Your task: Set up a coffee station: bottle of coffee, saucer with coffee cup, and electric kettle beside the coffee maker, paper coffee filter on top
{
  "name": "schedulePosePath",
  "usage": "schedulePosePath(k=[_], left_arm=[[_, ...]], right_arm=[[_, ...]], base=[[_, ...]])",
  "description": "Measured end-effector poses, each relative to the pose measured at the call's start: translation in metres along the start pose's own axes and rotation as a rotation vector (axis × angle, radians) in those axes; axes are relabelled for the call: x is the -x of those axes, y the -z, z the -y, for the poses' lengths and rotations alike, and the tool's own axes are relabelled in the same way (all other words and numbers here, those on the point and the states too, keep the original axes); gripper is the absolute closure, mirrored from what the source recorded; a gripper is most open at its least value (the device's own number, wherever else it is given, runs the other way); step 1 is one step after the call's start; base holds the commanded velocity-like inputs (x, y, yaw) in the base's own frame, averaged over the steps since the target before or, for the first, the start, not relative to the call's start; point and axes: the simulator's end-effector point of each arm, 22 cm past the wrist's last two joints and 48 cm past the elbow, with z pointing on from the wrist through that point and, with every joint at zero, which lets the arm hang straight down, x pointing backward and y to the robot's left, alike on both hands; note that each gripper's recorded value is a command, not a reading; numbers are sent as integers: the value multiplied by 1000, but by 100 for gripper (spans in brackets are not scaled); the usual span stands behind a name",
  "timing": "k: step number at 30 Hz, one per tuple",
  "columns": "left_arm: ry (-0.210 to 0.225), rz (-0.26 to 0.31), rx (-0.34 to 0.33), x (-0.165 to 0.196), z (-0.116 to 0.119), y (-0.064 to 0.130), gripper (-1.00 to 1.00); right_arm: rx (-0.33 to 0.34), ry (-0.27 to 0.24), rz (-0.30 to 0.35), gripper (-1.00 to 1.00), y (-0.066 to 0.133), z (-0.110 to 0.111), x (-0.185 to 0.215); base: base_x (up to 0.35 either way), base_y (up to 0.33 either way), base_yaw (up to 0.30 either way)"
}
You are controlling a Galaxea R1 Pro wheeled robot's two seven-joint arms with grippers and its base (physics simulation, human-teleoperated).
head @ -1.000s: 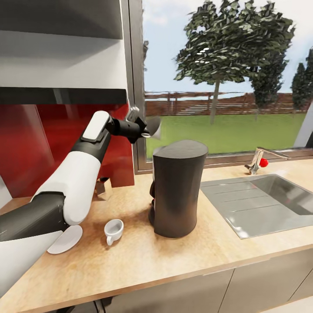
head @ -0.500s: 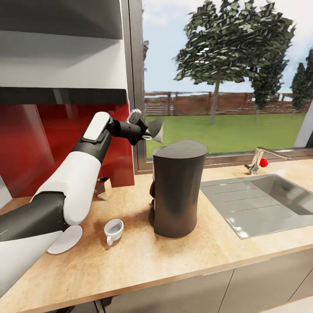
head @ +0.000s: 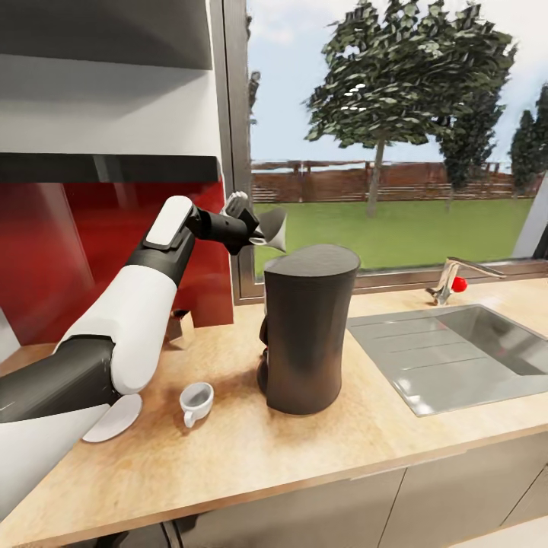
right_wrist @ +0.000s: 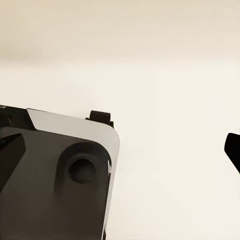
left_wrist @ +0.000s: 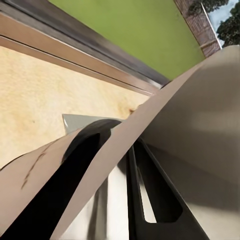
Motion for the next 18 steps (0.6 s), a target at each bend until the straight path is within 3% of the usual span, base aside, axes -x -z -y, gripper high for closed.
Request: schedulePosePath(k=[7, 18], left_arm=[[0, 0, 0, 0, 0, 0, 100], [0, 0, 0, 0, 0, 0, 100]], right_arm=[[0, 0, 0, -100, 0, 0, 0], [0, 0, -1, -100, 0, 0, 0]], base=[[-41, -128, 0], [-6, -20, 0]])
